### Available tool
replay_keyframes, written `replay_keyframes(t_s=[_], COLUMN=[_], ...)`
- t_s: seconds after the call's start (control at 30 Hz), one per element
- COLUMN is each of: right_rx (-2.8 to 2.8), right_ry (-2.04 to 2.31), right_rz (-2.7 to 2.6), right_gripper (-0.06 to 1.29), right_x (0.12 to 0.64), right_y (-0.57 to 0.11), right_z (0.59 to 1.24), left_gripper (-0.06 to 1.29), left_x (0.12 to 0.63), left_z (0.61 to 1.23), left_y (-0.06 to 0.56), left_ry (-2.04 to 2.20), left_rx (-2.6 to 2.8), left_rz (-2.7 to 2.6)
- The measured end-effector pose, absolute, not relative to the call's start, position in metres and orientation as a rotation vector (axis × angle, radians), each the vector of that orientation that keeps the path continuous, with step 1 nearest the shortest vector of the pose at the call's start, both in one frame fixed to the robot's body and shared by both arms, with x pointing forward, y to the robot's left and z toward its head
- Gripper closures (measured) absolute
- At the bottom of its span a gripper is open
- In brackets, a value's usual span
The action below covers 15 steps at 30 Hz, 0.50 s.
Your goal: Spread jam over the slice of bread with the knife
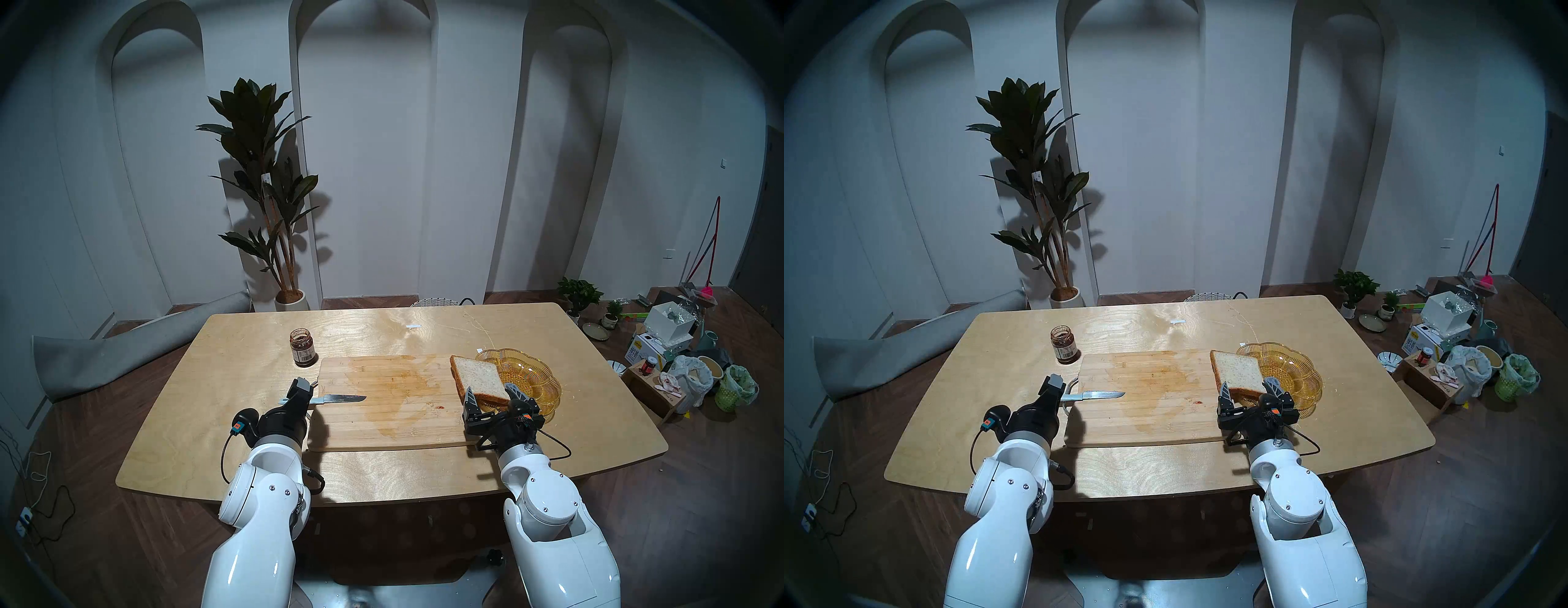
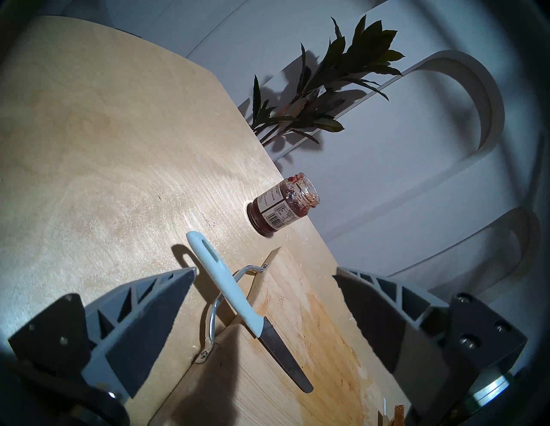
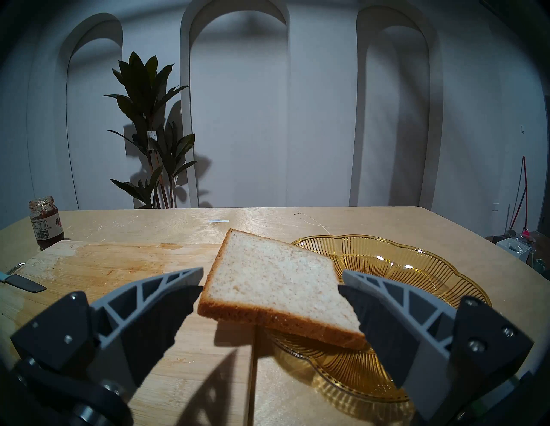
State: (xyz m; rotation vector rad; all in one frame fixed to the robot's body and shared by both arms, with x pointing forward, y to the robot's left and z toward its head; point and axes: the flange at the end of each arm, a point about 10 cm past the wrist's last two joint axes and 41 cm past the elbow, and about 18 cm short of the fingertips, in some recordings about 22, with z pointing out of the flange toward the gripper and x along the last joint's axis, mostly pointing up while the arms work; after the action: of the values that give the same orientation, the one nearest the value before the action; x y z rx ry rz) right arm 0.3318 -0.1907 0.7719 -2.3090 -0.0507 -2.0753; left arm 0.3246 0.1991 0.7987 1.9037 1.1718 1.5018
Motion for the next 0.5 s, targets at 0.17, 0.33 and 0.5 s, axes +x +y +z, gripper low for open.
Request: replay_keyframes(t_s=[0.17, 0.33, 0.5], right_rx=[-2.309, -2.309, -2.309], right_ry=[-0.051, -0.051, -0.051], right_rz=[-2.075, -2.075, -2.075], right_gripper=[0.00, 0.00, 0.00], right_x=[0.3318, 0.3318, 0.3318], right_y=[-0.1907, -0.1907, -0.1907], right_z=[0.7719, 0.7719, 0.7719], left_gripper=[0.00, 0.00, 0.00], left_x=[0.3262, 0.3280, 0.3308], left_z=[0.7987, 0.7975, 0.7918], left_y=[0.1969, 0.1969, 0.1976], left_ry=[1.159, 1.167, 1.190], left_rx=[1.933, 1.944, 1.948], left_rz=[1.529, 1.530, 1.508])
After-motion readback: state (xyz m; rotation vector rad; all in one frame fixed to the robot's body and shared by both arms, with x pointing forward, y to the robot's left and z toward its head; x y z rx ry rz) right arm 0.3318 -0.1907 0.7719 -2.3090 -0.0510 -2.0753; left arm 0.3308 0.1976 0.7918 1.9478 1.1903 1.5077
